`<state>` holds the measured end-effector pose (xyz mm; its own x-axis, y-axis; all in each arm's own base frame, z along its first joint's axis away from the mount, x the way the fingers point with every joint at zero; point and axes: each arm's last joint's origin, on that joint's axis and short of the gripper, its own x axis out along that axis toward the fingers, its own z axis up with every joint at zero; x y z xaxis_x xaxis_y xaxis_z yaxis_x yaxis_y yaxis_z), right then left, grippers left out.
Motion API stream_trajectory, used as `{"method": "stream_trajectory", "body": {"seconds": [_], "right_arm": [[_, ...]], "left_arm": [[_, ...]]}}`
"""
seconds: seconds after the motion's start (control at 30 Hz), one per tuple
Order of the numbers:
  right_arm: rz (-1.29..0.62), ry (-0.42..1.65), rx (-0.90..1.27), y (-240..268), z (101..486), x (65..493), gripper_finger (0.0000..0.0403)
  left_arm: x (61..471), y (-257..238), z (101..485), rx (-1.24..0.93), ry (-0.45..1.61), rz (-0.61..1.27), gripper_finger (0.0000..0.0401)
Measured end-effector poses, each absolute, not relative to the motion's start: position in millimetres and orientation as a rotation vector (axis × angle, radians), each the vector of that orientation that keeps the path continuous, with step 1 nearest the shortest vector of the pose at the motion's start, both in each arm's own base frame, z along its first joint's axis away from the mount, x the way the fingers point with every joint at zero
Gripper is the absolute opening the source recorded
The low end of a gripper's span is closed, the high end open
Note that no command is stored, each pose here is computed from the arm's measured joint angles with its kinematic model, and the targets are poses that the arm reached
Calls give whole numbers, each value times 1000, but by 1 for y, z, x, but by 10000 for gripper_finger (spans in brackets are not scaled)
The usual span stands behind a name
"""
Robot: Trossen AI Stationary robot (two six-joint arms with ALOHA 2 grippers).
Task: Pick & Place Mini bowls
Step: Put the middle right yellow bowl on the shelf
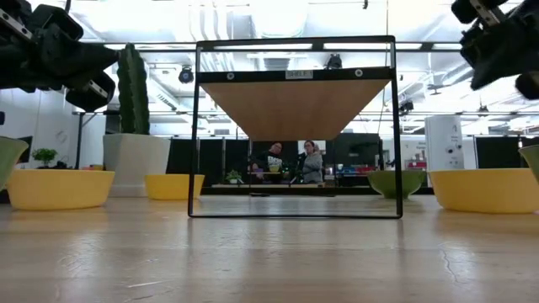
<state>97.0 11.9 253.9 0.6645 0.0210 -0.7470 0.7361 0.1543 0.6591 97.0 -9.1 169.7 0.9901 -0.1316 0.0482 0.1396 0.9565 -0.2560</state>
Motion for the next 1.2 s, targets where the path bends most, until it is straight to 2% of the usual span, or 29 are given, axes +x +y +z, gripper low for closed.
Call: {"method": "stream_trajectory", "body": {"seconds": [0.13,0.33,0.47,0.83,1.2], "right_arm": [[-660,795,1302,13,259,102,57],[-804,898,1289,15,244,117,155],[-906,971,1244,15,235,122,187],[-1040,1168,1122,19,199,139,176],[-986,1179,1133,20,169,146,173]], "left_arm": [[97,-9,169,-262,-28,-138,0],[97,-9,169,-262,-26,-141,0],[97,-9,169,-262,-27,-140,0],[97,-9,169,-262,-27,-140,0],[97,-9,169,-262,-28,-136,0]]}}
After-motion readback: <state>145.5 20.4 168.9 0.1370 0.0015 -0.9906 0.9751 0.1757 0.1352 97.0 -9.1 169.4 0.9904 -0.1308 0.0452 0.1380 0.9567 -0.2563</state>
